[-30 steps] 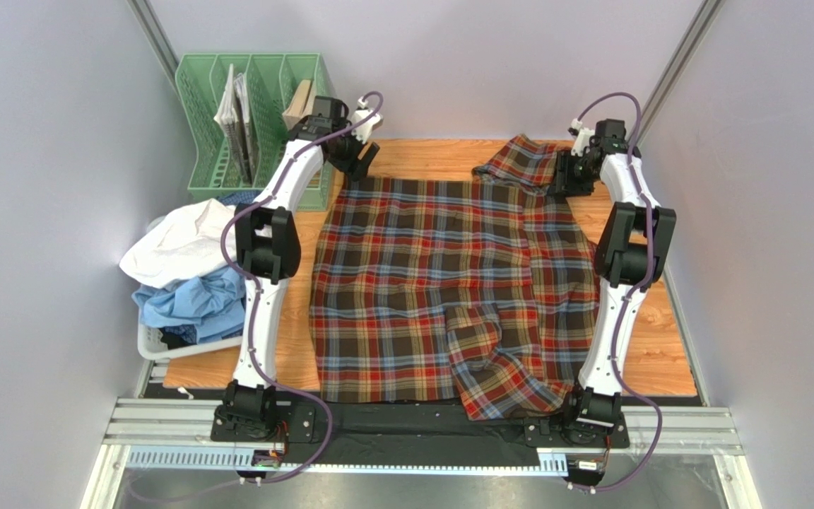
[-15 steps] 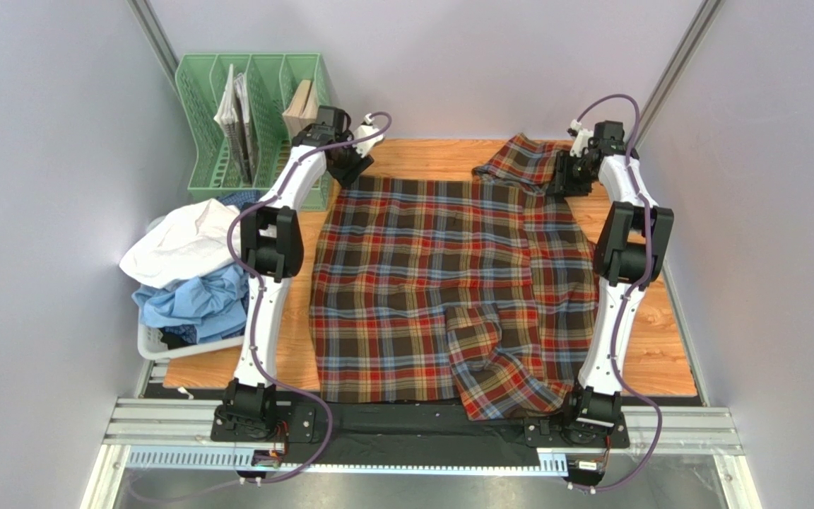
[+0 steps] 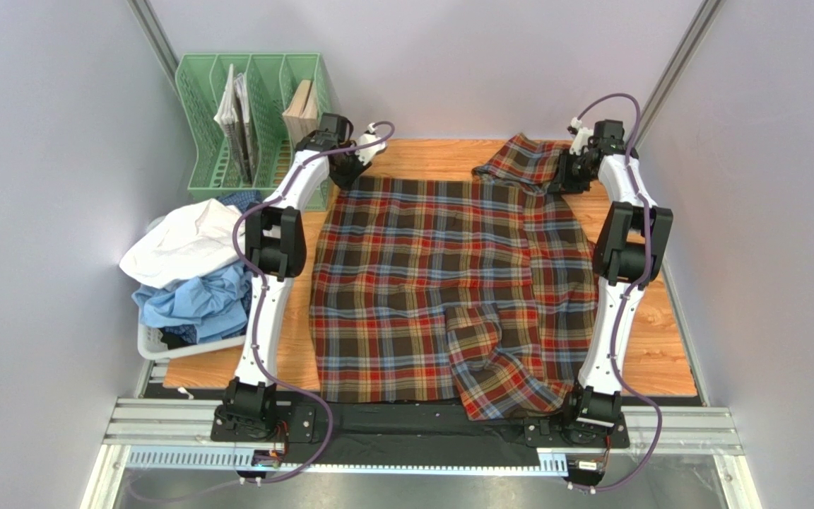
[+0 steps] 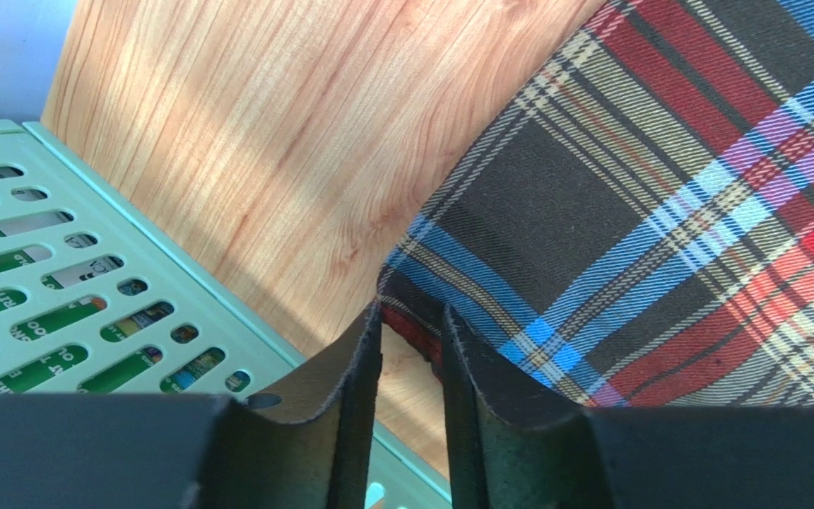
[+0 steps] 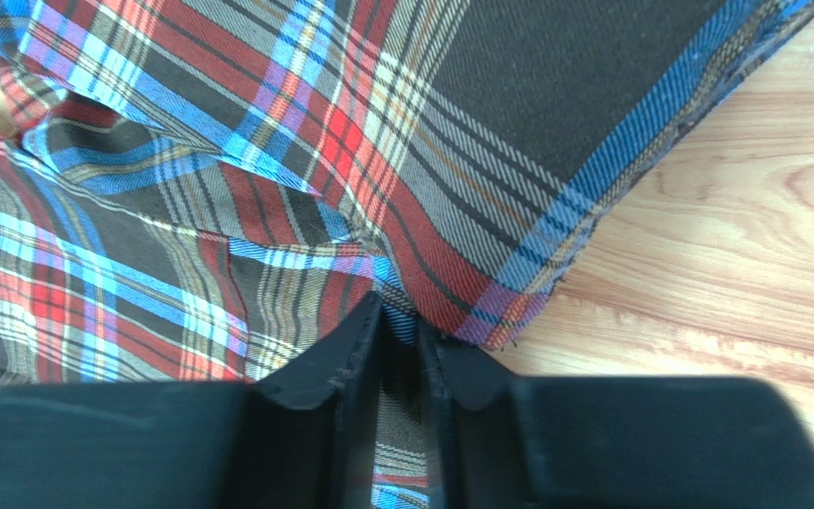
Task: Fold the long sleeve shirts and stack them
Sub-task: Flatten the shirt out
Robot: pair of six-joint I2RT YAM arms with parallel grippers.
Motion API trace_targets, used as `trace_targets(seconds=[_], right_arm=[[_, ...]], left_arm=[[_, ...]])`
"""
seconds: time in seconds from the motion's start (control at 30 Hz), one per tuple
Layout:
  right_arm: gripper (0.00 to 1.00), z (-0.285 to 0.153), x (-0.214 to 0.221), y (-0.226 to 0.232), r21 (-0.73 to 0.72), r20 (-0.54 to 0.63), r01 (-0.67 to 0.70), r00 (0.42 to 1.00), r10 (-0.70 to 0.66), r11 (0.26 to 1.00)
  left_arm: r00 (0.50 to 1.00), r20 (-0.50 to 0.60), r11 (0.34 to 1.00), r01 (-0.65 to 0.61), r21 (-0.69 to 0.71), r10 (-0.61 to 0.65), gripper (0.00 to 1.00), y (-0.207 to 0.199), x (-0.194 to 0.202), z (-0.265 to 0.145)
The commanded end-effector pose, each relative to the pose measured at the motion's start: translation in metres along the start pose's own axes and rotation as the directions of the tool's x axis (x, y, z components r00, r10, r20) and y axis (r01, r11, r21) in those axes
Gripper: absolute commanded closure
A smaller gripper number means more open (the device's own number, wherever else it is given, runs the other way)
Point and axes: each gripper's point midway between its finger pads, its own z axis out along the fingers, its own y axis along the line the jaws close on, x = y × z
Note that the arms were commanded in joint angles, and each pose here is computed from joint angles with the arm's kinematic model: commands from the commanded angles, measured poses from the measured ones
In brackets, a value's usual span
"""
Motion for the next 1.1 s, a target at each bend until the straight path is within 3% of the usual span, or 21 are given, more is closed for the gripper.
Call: trace_targets(seconds=[0.0,0.07,0.17,0.2,0.23,0.67,1.07], right_arm=[[0.85,-0.004,-0.026,0.008,-0.040,0.075,0.027,0.997,-0.024,0.999],[0.89,-0.007,-0.027,0.009,-0.044,0.079,0.028,0.997,-0.025,0.999],[0.96,-0.012,-0.031,0.013,-0.052,0.087,0.037,0.996,-0.032,0.998],[1.00,-0.014,-0.032,0.013,-0.051,0.090,0.037,0.995,-0.032,0.998],[1.00,-0.018,-0.034,0.014,-0.050,0.097,0.044,0.995,-0.039,0.998],[1.00,-0.054,-0.045,0.010,0.059,0.125,0.134,0.982,-0.141,0.989],[1.00,-0.070,-0.048,0.019,0.046,0.131,0.199,0.970,-0.203,0.979]], left_arm=[[0.998,0.055,0.999,-0.033,-0.021,0.034,0.71,0.010,-0.017,-0.002],[0.998,0.062,0.999,-0.030,-0.024,0.031,0.74,0.010,-0.020,-0.005],[0.996,0.082,0.999,-0.032,-0.037,0.035,0.89,0.014,-0.027,-0.012],[0.995,0.095,0.998,-0.034,-0.050,0.038,0.98,0.016,-0.031,-0.017],[0.994,0.098,0.998,-0.037,-0.049,0.042,1.00,0.015,-0.032,-0.019],[0.970,0.231,0.992,-0.059,-0.108,0.082,1.00,0.022,-0.068,-0.076],[0.955,0.261,0.985,-0.109,-0.133,0.141,1.00,0.020,-0.072,-0.092]])
